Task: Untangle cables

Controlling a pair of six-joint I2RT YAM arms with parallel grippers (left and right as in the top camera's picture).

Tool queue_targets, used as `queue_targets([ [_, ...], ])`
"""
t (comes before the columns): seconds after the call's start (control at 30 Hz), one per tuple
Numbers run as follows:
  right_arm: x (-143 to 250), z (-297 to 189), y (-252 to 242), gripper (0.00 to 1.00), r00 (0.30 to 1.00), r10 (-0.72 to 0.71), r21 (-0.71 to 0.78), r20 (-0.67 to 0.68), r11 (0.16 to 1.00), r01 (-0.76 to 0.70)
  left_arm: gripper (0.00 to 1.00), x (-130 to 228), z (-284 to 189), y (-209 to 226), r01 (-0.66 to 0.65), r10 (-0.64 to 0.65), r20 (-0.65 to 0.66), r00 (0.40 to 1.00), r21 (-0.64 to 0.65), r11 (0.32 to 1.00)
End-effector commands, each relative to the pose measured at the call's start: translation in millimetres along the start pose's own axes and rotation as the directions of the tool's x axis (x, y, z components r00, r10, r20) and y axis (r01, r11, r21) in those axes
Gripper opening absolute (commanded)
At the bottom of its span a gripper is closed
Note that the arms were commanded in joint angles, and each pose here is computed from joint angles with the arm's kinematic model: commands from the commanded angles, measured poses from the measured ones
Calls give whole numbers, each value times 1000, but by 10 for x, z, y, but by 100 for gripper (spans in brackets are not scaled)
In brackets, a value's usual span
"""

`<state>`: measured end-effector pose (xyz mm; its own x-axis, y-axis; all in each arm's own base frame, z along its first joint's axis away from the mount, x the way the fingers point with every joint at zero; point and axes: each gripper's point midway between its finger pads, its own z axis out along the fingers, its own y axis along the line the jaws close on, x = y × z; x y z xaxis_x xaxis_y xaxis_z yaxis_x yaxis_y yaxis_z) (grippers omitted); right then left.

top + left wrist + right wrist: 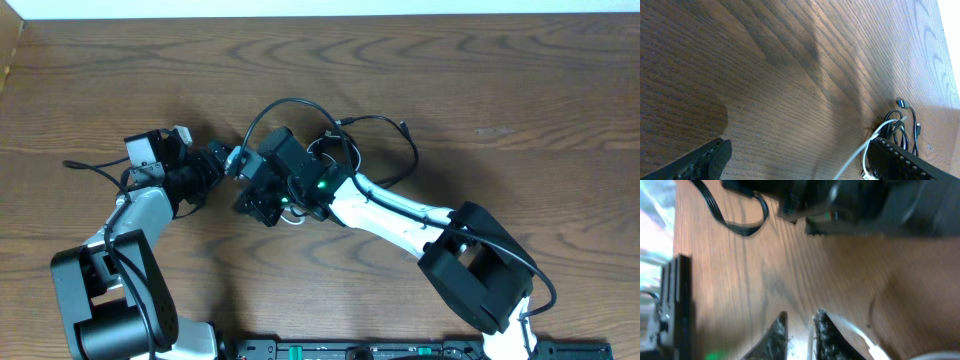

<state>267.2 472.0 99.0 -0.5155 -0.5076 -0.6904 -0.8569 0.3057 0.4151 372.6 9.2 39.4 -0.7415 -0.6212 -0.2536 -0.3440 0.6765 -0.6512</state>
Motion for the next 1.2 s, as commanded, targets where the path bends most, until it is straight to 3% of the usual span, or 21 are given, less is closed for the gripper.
queue_targets([
  [0.0, -74, -15, -14, 45, 1000, -7, -1, 28, 1000, 7, 91, -15, -8, 15, 9, -9, 6, 1000, -6, 1000],
  [0.07, -118, -47, -49, 57, 999, -9, 5, 43, 1000, 9, 92, -15, -8, 15, 9, -9, 6, 1000, -6, 1000],
  [0.3, -437, -463, -232, 64, 991, -15, 56, 129, 998, 8, 92, -14, -8, 13, 13, -13, 5, 1000, -5, 1000],
  [0.5, -600, -1168, -844, 66, 979, 50, 279, 198, 954, -105, 88, 4, -9, -40, 24, -24, -7, 1000, 25, 999],
  [0.57, -494, -1370, -1083, 63, 971, 135, 333, 199, 922, -197, 73, 11, -10, -98, 17, -16, -15, 1000, 55, 998],
  [0.6, -410, -1444, -1188, 61, 963, 186, 346, 193, 906, -244, 58, 16, -9, -127, 14, -12, -19, 1000, 69, 998],
  [0.63, -316, -1509, -1282, 59, 954, 236, 358, 184, 888, -288, 9, 23, -6, -153, 10, -8, -23, 1000, 79, 997],
  [0.7, -78, -1652, -1479, 50, 932, 328, 397, 154, 843, -363, 8, 52, 10, -238, -11, 14, -33, 999, 109, 994],
  [0.83, 325, -1939, -1753, 49, 889, 446, 476, 105, 762, -438, 7, 172, 48, -527, -107, 123, -67, 990, 205, 973],
  [0.93, 597, -2172, -1914, 40, 871, 488, 527, 59, 726, -443, 8, 312, 92, -728, -121, 150, -130, 980, 206, 971],
  [0.97, 672, -2256, -1985, 35, 863, 502, 553, 58, 704, -446, 7, 361, 103, -767, -121, 150, -159, 976, 178, 977],
  [1.17, 919, -2624, -2249, 35, 804, 584, 605, 111, 602, -520, 11, 535, 145, -952, -272, 243, -214, 946, -113, 956],
])
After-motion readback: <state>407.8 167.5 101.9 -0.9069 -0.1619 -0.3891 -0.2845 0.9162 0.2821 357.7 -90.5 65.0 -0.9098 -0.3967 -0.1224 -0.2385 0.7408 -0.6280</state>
